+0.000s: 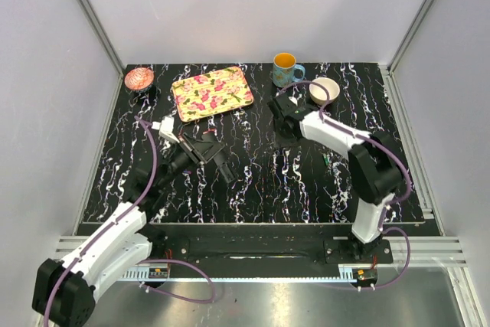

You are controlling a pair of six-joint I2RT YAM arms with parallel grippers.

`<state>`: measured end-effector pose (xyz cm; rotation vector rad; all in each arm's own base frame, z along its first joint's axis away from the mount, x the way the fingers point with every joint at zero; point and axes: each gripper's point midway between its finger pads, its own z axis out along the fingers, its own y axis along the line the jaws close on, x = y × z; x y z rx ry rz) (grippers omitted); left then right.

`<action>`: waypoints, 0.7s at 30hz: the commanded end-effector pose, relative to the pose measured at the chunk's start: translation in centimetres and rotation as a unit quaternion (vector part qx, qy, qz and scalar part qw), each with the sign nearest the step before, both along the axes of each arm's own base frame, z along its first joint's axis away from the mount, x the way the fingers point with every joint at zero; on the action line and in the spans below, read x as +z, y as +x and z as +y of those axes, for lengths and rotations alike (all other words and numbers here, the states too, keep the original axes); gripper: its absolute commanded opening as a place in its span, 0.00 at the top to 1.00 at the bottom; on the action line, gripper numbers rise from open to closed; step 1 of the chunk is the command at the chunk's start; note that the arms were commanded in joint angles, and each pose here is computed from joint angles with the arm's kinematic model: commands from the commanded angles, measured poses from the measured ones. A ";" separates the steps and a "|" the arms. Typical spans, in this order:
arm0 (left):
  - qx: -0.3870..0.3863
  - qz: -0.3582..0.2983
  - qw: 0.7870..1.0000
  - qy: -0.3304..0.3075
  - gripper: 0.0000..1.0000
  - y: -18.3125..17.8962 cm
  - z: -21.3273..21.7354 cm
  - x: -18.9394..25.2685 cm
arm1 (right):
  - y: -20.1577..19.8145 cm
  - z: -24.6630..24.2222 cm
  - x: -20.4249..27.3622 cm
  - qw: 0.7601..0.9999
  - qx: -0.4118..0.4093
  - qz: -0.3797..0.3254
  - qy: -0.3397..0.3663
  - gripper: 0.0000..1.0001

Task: Load the batteries into the remote control
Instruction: Place the battery cover at the center of the board.

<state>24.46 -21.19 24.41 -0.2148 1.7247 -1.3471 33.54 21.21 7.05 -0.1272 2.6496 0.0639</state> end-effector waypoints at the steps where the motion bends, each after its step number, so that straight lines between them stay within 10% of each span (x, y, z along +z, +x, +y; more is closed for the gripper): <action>1: -0.016 -0.023 0.999 -0.020 1.00 -1.9 0.4 1.0 | 6.1 -0.8 -0.4 0.998 -0.049 -0.017 0.029 1.00; 21: -0.030 -0.043 0.999 -0.013 1.00 -3.4 0.6 1.6 | 9.2 -2.1 -5.1 0.998 -0.028 0.048 -0.024 0.93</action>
